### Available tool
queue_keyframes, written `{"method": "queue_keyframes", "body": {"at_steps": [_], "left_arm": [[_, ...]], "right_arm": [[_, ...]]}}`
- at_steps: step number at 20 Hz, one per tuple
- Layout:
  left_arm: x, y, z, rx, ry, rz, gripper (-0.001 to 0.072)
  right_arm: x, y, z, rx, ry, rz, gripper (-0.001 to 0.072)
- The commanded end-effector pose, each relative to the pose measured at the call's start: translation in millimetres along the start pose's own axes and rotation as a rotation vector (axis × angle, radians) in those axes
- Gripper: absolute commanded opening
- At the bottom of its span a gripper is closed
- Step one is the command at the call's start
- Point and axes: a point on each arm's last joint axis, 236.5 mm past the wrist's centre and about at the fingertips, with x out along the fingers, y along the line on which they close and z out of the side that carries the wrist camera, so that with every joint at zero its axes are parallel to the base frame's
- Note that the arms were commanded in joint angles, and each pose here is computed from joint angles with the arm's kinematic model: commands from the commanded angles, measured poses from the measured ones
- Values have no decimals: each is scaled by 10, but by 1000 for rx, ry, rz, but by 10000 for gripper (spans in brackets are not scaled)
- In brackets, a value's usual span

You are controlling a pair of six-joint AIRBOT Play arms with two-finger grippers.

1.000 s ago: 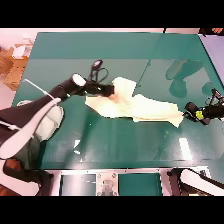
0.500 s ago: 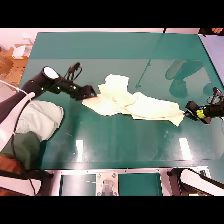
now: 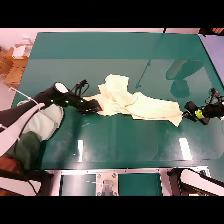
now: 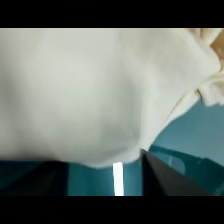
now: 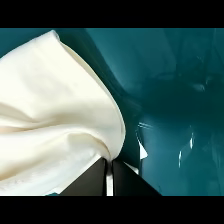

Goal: Fold the shirts.

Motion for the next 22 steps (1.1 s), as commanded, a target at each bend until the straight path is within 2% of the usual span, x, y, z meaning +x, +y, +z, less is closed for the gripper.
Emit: {"method": "queue_keyframes", "body": {"at_steps": [1,2,6,9,12,17,22], "left_arm": [[120,-80,322,-48,-162,-5,83],[98,-118,346,-41,-163,-16,20],[-288,-608,521,148,-163,-54,18],[-1266,-1337,966,383,-397,-46,18],[-2696,-2300,1082,617,-714,-65,18],[-4821,-3445,239,889,-1153,-126,19],[-5982,-3827,-662,1023,-1431,-132,19]], "right_arm": [[12,21,-6,-9,5,9,19],[11,40,-7,-4,6,17,19],[-108,530,22,-37,2,215,18],[-652,1127,235,-127,-58,413,19],[-1697,1741,498,-269,-231,569,19],[-3903,2450,360,-562,-737,672,20],[-5466,2618,-358,-689,-1204,700,20]]}}
